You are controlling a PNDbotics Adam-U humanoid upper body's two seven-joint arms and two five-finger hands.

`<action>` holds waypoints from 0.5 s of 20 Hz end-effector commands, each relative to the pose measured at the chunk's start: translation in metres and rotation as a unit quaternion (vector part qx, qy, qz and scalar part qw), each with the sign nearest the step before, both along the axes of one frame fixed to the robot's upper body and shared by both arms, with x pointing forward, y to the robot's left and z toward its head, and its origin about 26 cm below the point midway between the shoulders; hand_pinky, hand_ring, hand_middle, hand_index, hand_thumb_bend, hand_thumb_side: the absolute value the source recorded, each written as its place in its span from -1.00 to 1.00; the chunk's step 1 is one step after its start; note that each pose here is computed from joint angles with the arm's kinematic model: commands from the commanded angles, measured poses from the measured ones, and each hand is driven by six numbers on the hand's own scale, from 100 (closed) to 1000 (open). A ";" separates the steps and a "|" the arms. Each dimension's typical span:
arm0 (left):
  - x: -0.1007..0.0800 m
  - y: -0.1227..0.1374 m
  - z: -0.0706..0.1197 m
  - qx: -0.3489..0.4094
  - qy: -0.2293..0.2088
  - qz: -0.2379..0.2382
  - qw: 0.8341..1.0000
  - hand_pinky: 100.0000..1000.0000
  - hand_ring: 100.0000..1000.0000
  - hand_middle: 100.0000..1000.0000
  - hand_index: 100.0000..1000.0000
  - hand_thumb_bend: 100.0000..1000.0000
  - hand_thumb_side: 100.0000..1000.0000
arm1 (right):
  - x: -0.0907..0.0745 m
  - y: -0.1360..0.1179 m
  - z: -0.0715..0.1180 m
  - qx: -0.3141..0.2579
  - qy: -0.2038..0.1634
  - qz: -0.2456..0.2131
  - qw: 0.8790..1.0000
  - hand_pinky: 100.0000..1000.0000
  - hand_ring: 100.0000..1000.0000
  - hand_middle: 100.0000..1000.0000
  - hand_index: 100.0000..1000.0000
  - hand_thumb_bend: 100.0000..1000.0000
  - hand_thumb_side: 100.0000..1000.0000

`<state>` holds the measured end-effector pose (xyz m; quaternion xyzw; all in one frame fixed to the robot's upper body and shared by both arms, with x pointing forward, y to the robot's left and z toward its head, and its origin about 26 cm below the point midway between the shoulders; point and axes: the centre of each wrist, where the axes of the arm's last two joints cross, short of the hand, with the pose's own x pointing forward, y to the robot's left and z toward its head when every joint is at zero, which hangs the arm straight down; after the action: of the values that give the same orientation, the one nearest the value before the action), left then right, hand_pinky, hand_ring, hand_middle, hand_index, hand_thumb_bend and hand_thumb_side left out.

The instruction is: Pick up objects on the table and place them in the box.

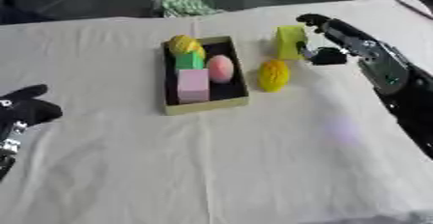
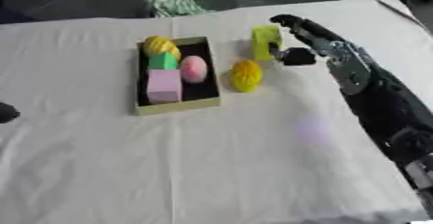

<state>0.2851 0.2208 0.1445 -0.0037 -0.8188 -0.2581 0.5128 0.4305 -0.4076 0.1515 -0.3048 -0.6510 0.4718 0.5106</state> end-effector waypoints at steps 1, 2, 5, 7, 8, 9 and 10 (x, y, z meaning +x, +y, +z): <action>-0.002 -0.002 0.008 0.004 -0.016 -0.009 1.000 0.60 0.34 0.15 0.69 -1.00 0.53 | -0.001 -0.012 0.017 -0.008 -0.014 -0.008 1.000 0.81 1.00 1.00 0.99 -1.00 -0.19; -0.002 -0.002 0.008 0.005 -0.015 -0.009 1.000 0.59 0.34 0.15 0.69 -1.00 0.53 | -0.001 -0.012 0.016 -0.008 -0.013 -0.008 1.000 0.81 1.00 1.00 1.00 -1.00 -0.19; -0.002 -0.002 0.008 0.005 -0.015 -0.012 1.000 0.60 0.34 0.15 0.69 -1.00 0.53 | -0.001 -0.011 0.014 -0.009 -0.008 -0.006 1.000 0.81 1.00 1.00 1.00 -1.00 -0.19; -0.002 -0.003 0.008 0.006 -0.016 -0.014 1.000 0.60 0.34 0.15 0.69 -1.00 0.54 | -0.001 -0.010 0.013 -0.010 -0.007 -0.004 1.000 0.80 1.00 1.00 1.00 -1.00 -0.20; -0.002 -0.003 0.008 0.006 -0.016 -0.015 1.000 0.60 0.34 0.15 0.69 -1.00 0.54 | 0.000 -0.009 0.012 -0.011 -0.007 -0.003 1.000 0.80 1.00 1.00 1.00 -1.00 -0.21; -0.002 -0.003 0.008 0.007 -0.016 -0.016 1.000 0.60 0.34 0.15 0.69 -1.00 0.54 | 0.000 -0.009 0.012 -0.012 -0.008 -0.002 1.000 0.80 1.00 1.00 1.00 -1.00 -0.21; -0.002 -0.003 0.008 0.007 -0.016 -0.016 1.000 0.60 0.34 0.15 0.69 -1.00 0.54 | 0.000 -0.009 0.012 -0.012 -0.008 -0.002 1.000 0.80 1.00 1.00 1.00 -1.00 -0.21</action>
<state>0.2848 0.2193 0.1441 -0.0094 -0.8168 -0.2688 0.5104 0.4304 -0.4097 0.1487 -0.3014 -0.6471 0.4762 0.5134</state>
